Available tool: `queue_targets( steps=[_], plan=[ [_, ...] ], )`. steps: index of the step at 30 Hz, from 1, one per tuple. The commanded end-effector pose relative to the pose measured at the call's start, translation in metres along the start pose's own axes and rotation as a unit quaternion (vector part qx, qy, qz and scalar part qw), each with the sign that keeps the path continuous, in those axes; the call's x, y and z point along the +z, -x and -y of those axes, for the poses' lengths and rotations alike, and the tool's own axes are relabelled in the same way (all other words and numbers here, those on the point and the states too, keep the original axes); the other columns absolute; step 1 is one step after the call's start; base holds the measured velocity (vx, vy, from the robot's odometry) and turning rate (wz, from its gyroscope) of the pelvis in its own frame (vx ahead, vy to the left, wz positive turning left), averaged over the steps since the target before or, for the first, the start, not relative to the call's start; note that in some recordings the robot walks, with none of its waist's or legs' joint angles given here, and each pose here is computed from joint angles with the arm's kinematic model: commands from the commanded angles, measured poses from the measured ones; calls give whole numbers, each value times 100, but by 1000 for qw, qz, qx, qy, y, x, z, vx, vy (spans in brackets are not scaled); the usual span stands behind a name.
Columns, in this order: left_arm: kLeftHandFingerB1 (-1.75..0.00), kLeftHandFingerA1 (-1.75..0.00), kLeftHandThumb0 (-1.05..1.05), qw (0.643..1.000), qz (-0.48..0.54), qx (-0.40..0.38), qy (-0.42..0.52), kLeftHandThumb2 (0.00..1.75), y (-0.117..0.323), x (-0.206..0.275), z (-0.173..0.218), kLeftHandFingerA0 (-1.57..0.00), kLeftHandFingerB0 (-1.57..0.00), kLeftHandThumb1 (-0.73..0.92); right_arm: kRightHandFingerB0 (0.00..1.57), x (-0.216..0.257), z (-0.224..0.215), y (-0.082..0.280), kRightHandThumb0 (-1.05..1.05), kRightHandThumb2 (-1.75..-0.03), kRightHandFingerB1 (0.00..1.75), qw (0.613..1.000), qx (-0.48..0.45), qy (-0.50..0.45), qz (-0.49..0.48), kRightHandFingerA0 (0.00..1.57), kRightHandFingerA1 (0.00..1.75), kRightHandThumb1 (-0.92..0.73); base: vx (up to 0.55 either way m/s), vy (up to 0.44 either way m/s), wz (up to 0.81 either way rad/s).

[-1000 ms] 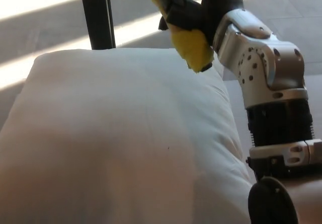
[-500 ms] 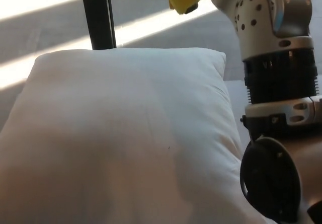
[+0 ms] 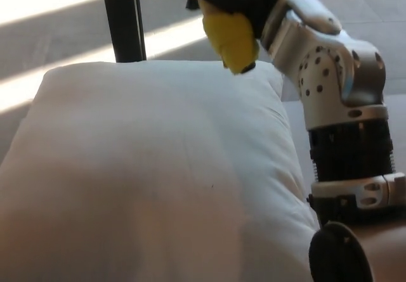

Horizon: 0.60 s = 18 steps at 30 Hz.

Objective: A hammer is kept on the right hand side and a pillow is kept on the left hand side on the desk infront of the robot and the robot uses its right hand to pick up the hammer and makes a downward swinging motion to hit the pillow

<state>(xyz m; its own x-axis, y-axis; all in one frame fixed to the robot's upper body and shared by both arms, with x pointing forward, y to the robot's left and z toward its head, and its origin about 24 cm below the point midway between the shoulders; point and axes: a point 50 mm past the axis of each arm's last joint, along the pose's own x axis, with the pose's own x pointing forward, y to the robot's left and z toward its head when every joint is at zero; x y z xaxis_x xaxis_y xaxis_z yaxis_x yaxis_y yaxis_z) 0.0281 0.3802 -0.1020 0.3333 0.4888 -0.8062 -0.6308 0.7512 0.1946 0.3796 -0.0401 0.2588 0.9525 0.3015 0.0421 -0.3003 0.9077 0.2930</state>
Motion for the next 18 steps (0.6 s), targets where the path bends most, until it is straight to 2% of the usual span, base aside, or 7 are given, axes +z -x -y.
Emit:
queue_targets(
  steps=[1,7,8,9,10,13,18],
  plan=[
    [-116,-111,-20,1000,5,6,-7,98,0,5,-4,-102,-118,1,58,-31,5,6,-23,-92,175,998,-16,0,-53,98,175,-78,0,0,0],
    [-114,-113,-22,1000,10,11,-1,99,-1,9,-4,-106,-115,4,70,-94,27,22,-22,-120,175,990,-38,-7,-135,98,175,-61,0,0,0],
    [-114,-112,-22,1000,10,15,1,101,-1,9,-3,-104,-114,7,66,-105,30,26,-31,-88,175,985,-57,-19,-161,99,175,-77,0,0,0],
    [-114,-111,-23,1000,8,21,-17,99,-1,10,-4,-102,-116,3,73,-127,39,35,-30,-94,175,979,-70,-18,-188,102,175,-80,0,0,0],
    [-119,-131,-63,999,7,19,-28,146,-1,10,-5,-87,-97,-9,75,-134,42,39,-28,-103,175,978,-73,-11,-195,102,175,-74,0,0,0],
    [-119,-131,-61,1000,2,23,-14,152,-1,12,-8,-80,-91,-9,73,-162,59,53,-39,-77,175,956,-121,-43,-263,104,175,-91,0,0,0],
    [-114,-109,-23,1000,12,23,-16,100,0,16,-9,-97,-116,6,70,-202,98,85,-42,-72,175,909,-207,-67,-354,108,175,-90,0,0,0]
  ],
)
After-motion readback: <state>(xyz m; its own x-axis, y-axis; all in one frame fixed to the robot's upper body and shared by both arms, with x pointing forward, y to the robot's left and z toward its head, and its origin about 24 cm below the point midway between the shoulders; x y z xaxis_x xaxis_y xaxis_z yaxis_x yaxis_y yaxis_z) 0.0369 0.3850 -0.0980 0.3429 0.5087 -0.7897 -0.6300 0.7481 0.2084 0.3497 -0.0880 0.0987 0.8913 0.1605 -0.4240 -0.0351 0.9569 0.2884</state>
